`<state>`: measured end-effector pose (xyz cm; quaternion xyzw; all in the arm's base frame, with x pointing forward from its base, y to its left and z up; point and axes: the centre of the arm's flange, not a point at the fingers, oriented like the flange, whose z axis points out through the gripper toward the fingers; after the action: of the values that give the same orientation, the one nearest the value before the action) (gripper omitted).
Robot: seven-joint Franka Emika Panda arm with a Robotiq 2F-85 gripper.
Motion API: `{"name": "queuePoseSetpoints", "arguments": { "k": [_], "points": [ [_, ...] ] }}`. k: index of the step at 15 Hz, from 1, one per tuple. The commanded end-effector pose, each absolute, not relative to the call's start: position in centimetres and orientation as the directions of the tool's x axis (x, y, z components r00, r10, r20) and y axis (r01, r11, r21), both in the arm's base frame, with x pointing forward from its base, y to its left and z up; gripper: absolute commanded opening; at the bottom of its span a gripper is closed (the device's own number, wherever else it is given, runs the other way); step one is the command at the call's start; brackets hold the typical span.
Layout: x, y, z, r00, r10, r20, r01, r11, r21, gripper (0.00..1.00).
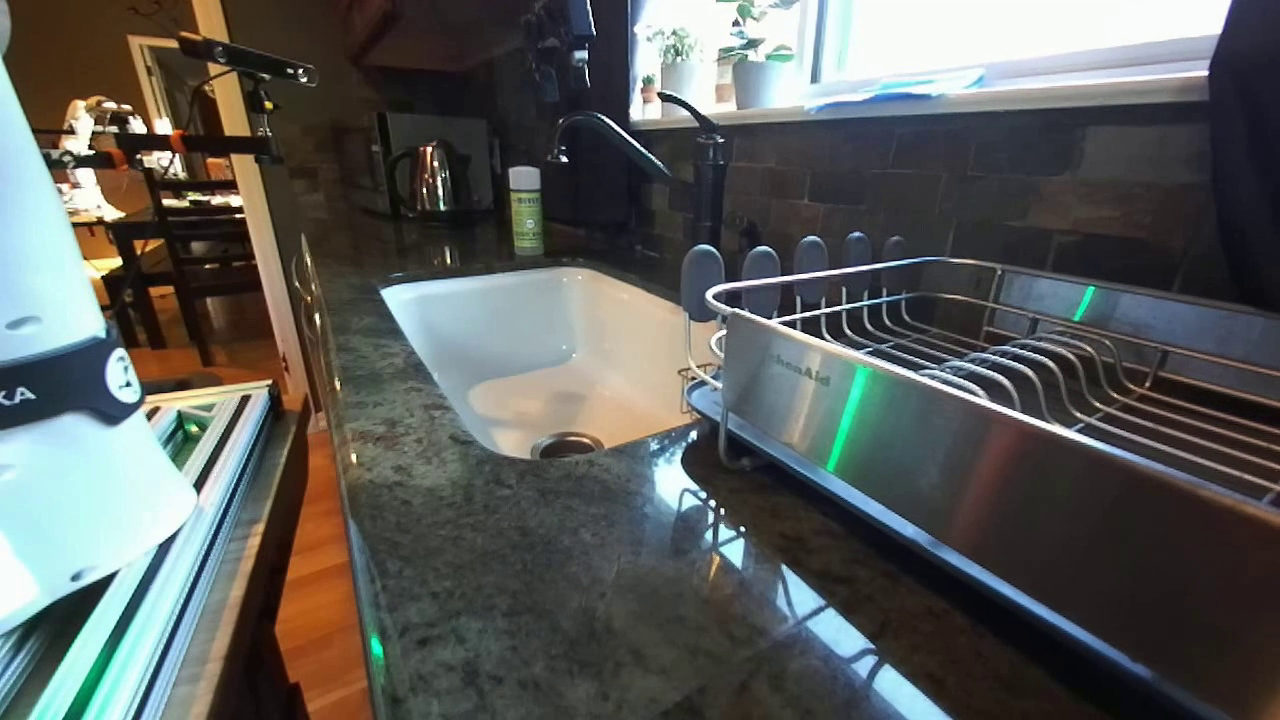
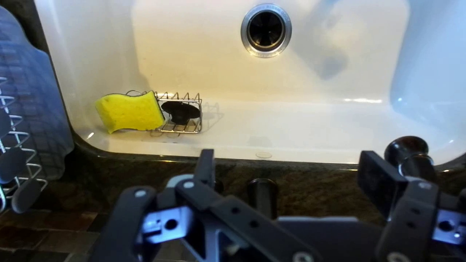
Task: Move the faucet to the left then push the faucet handle upwards.
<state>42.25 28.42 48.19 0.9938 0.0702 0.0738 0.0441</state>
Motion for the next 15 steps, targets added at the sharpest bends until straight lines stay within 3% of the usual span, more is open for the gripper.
{"name": "queuePoseSetpoints", "arguments": {
  "k": [1, 7, 15],
  "points": [
    [43.2, 27.7, 44.8, 0.984, 0.102, 0.146, 0.101, -0.995, 0.014, 1.0],
    [44.0, 26.6, 45.0, 0.977, 0.121, 0.174, 0.118, -0.993, 0.027, 1.0],
    [46.7, 26.5, 48.0, 0.928, 0.167, 0.334, 0.177, -0.984, 0.0, 1.0]
  ]
}}
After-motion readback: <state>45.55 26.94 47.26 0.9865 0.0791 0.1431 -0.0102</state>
